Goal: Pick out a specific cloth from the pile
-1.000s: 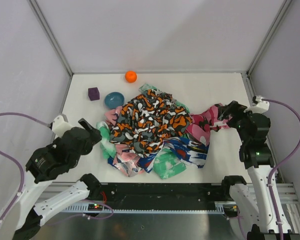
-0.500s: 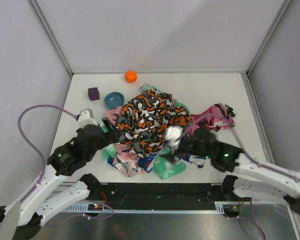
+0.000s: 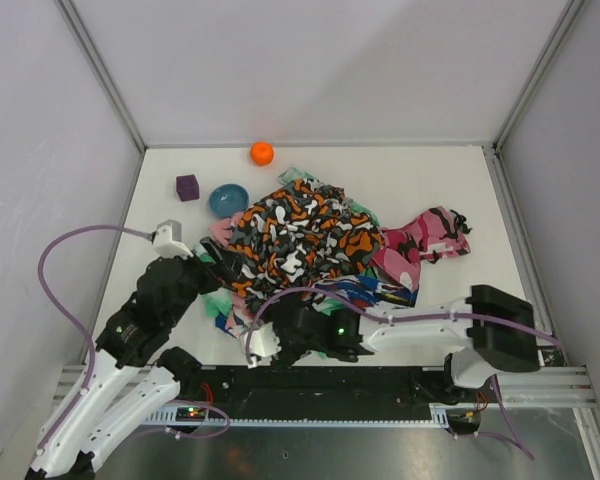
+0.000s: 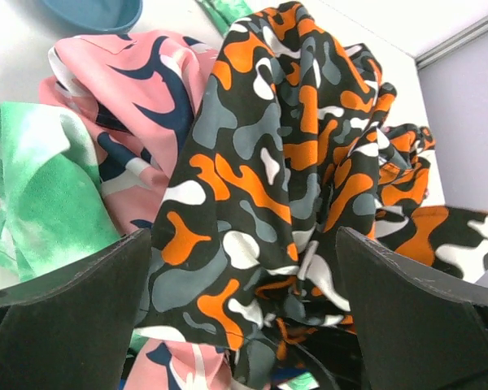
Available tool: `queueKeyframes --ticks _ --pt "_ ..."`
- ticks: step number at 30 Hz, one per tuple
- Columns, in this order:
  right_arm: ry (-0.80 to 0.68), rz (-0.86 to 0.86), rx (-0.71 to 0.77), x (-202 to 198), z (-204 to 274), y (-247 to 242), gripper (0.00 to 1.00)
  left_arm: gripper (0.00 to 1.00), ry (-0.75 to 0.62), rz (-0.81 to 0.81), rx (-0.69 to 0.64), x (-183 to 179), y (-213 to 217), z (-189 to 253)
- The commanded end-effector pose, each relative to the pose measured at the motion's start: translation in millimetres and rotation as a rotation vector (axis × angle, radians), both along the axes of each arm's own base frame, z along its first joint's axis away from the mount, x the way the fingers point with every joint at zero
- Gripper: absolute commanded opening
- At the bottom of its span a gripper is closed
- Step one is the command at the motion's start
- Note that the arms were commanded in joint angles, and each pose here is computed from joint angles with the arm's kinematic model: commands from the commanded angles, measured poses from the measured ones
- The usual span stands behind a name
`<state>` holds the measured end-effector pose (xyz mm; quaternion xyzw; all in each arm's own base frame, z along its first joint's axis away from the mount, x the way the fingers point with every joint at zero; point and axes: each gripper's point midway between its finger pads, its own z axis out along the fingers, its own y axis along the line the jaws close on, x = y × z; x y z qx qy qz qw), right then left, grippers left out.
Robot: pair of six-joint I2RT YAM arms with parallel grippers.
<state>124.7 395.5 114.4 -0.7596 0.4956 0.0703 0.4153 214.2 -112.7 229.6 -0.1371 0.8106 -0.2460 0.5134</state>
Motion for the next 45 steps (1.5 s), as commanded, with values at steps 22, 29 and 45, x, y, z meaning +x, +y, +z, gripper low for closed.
queueKeyframes --ticks 22,29,45 --pt "-0.077 -0.541 0.47 98.3 98.3 12.8 0.0 0.99 -0.09 0.076 -0.105 -19.9 23.6 29.8" --pt "0.048 -0.703 1.011 135.0 242.7 -54.8 0.0 1.0 -0.152 0.026 -0.149 -34.0 23.1 46.7" --pt "0.587 -1.689 0.88 299.8 13.4 -256.8 0.0 1.0 0.098 -0.264 -0.086 -32.6 -40.2 1.3"
